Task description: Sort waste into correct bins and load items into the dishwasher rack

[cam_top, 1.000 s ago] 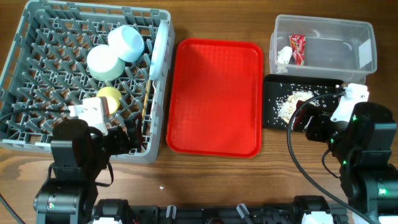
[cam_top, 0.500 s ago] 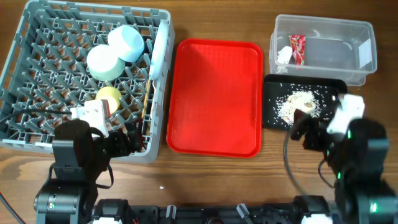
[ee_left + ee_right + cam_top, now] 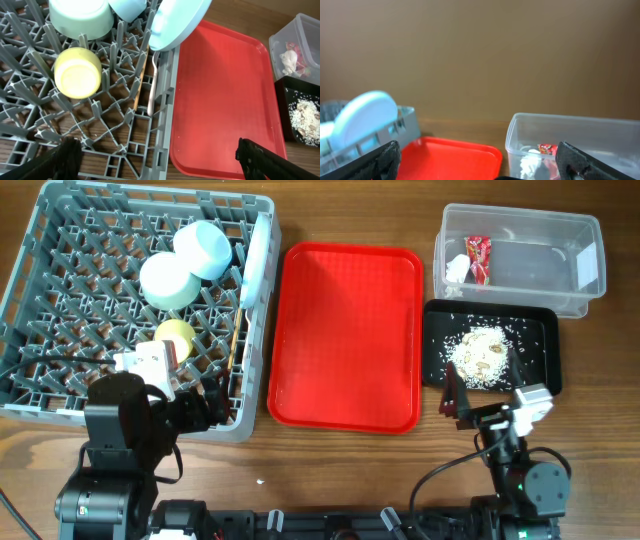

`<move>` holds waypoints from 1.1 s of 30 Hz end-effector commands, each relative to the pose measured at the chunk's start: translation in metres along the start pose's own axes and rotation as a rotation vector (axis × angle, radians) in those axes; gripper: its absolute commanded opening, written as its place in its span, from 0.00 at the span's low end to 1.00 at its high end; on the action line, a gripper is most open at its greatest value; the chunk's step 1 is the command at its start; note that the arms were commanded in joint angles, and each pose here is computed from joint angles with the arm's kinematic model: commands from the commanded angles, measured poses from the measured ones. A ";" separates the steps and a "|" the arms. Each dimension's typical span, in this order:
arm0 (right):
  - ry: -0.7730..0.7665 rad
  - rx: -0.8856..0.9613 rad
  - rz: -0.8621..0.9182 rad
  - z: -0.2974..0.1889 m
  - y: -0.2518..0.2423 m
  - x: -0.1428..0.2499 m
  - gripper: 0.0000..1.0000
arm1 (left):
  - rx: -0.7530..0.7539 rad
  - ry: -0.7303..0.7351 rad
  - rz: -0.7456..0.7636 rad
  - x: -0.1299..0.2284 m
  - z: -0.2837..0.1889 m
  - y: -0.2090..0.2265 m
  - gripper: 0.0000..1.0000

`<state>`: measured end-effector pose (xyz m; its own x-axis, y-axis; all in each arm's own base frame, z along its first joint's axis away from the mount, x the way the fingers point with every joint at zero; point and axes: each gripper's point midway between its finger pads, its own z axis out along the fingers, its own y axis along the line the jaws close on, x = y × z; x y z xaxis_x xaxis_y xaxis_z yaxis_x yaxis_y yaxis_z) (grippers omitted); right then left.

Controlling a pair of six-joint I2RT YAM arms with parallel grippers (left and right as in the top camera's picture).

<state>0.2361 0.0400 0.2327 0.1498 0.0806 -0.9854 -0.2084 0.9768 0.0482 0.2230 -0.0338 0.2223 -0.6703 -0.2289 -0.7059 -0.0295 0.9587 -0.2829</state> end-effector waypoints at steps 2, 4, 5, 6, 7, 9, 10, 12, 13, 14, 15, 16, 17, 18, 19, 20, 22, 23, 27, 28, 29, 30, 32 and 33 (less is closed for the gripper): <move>0.118 -0.019 -0.128 -0.001 0.001 0.047 1.00 | 0.015 0.005 0.005 0.002 0.001 -0.002 1.00; 0.156 -0.017 -0.128 -0.002 0.000 0.056 1.00 | 0.015 0.005 0.005 0.002 0.001 -0.002 1.00; 0.154 -0.018 -0.125 -0.002 0.000 0.056 1.00 | 0.015 0.005 0.005 0.002 0.001 -0.002 1.00; 0.154 -0.017 -0.125 -0.002 0.000 0.056 1.00 | 0.015 0.005 0.005 0.002 0.001 -0.002 1.00; 0.157 -0.018 -0.125 -0.002 0.000 0.057 1.00 | 0.015 0.005 0.005 0.002 0.001 -0.002 1.00; 0.157 -0.018 -0.125 -0.002 0.000 0.057 1.00 | 0.015 0.005 0.004 0.002 0.001 -0.002 1.00; 0.157 -0.018 -0.125 -0.002 0.000 0.057 1.00 | 0.015 0.005 0.005 0.002 0.001 -0.002 1.00; 0.157 -0.018 -0.125 -0.002 0.000 0.057 1.00 | 0.015 0.005 0.004 0.002 0.001 -0.002 1.00; 0.157 -0.018 -0.125 -0.002 0.000 0.057 1.00 | 0.015 0.005 0.005 0.002 0.001 -0.002 1.00; 0.157 -0.018 -0.125 -0.002 0.000 0.057 1.00 | 0.015 0.005 0.005 0.002 0.001 -0.002 1.00; 0.157 -0.018 -0.125 -0.002 0.000 0.057 1.00 | 0.015 0.005 0.004 0.002 0.001 -0.002 1.00; 0.157 -0.018 -0.125 -0.002 0.000 0.057 1.00 | 0.015 0.005 0.005 0.002 0.001 -0.002 1.00; 0.157 -0.018 -0.125 -0.002 0.000 0.057 1.00 | 0.015 0.005 0.005 0.002 0.001 -0.002 1.00; 0.157 -0.018 -0.125 -0.002 0.000 0.057 1.00 | 0.015 0.005 0.005 0.002 0.001 -0.002 1.00; 0.157 -0.018 -0.125 -0.002 0.000 0.057 1.00 | 0.015 0.005 0.005 0.002 0.001 -0.002 1.00; 0.157 -0.018 -0.125 -0.002 0.000 0.057 1.00 | 0.015 0.005 0.005 0.002 0.001 -0.002 1.00; 0.157 -0.018 -0.125 -0.002 0.000 0.057 1.00 | 0.015 0.005 0.005 0.002 0.001 -0.002 1.00; 0.157 -0.018 -0.125 -0.002 0.000 0.057 1.00 | 0.015 0.005 0.005 0.002 0.001 -0.002 1.00; 0.157 -0.018 -0.125 -0.002 0.000 0.057 1.00 | 0.015 0.005 0.005 0.002 0.001 -0.002 1.00; 0.157 -0.018 -0.125 -0.002 0.000 0.057 1.00 | 0.015 0.005 0.005 0.002 0.001 -0.002 1.00; 0.157 -0.018 -0.125 -0.002 0.000 0.057 1.00 | 0.015 0.005 0.005 0.002 0.001 -0.002 1.00; 0.157 -0.018 -0.125 -0.002 0.000 0.057 1.00 | 0.015 0.005 0.005 0.002 0.001 -0.002 1.00; 0.157 -0.018 -0.125 -0.002 0.000 0.057 1.00 | 0.015 0.005 0.005 0.002 0.001 -0.002 1.00; 0.157 -0.018 -0.125 -0.002 0.000 0.057 1.00 | 0.015 0.005 0.005 0.002 0.001 -0.002 1.00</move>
<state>0.2433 0.0430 0.1734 0.0044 -0.0580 -0.9983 -0.2087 0.9763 -0.0576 0.2231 -0.0338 0.2222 -0.6706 -0.2289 -0.7056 -0.0296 0.9587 -0.2828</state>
